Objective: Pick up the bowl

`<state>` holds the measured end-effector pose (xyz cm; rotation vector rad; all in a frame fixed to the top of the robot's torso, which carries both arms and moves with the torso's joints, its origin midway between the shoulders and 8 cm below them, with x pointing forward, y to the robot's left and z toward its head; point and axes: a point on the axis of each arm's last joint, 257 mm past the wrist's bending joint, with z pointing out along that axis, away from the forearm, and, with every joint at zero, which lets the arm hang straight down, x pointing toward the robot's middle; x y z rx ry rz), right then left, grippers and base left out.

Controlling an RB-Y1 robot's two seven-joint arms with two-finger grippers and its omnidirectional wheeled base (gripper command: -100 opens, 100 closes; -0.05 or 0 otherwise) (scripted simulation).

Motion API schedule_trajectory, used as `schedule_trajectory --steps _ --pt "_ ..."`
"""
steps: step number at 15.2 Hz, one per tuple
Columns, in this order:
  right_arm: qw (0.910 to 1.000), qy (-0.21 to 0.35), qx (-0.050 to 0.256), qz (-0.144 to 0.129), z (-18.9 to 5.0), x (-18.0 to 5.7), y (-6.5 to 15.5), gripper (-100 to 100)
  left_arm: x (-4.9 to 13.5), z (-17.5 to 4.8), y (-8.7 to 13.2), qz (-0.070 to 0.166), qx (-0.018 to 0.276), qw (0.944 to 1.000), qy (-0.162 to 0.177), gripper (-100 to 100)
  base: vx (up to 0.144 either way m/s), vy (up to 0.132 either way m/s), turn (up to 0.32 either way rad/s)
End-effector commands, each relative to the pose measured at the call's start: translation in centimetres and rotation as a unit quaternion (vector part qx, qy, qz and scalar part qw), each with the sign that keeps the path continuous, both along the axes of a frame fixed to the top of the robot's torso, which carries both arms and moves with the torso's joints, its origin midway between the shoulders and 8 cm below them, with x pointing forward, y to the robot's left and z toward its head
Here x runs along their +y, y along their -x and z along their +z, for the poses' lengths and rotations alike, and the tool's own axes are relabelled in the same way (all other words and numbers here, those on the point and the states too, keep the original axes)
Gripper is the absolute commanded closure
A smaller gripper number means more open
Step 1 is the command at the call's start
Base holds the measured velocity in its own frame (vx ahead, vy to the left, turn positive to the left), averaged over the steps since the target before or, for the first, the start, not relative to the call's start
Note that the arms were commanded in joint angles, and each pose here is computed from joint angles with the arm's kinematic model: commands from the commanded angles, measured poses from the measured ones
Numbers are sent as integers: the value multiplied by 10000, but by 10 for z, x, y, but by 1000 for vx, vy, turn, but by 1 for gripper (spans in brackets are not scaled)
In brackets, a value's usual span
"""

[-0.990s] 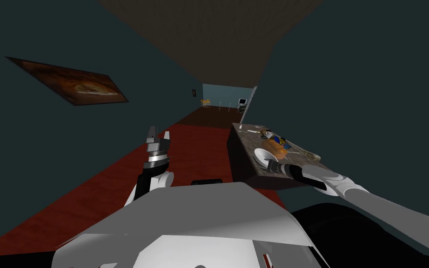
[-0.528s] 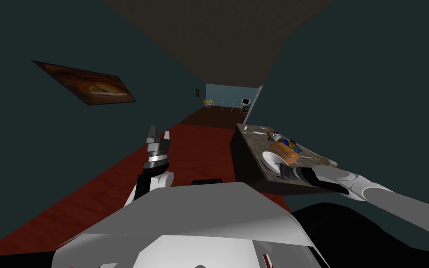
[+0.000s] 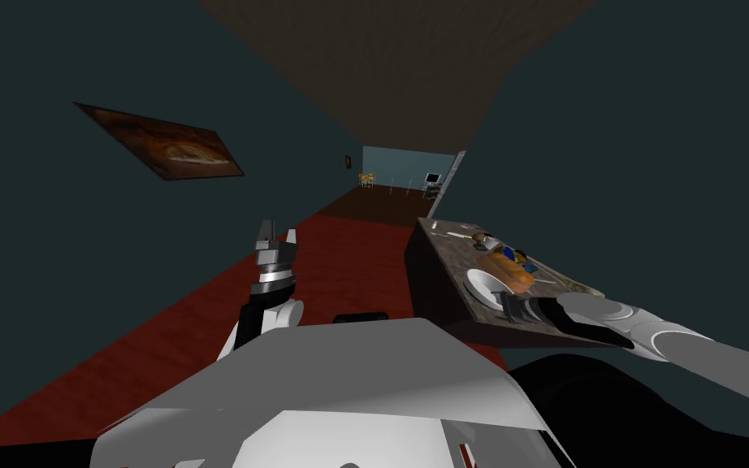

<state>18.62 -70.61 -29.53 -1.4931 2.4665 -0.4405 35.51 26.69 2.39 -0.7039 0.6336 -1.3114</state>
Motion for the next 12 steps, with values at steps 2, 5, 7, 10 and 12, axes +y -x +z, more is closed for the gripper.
schedule_trajectory --steps 2,5,7,10,12 --pt "10000 -9 10 -77 -17 1 13 -100 0 0 0 0 0 10000 0 0 36 -43 86" --pt "10000 -3 5 -51 -11 0 8 100 0 0 0 0 0 10000 0 0 10 -12 14" --pt "10000 -14 15 -57 -12 1 9 100 0 0 0 0 0 10000 0 0 0 0 -6" --pt "10000 14 -1 34 5 0 -5 100 0 0 0 0 0 10000 0 0 -18 17 -89" --pt "10000 14 3 19 2 -1 -3 100 0 0 0 0 0 10000 0 0 -34 32 -61"
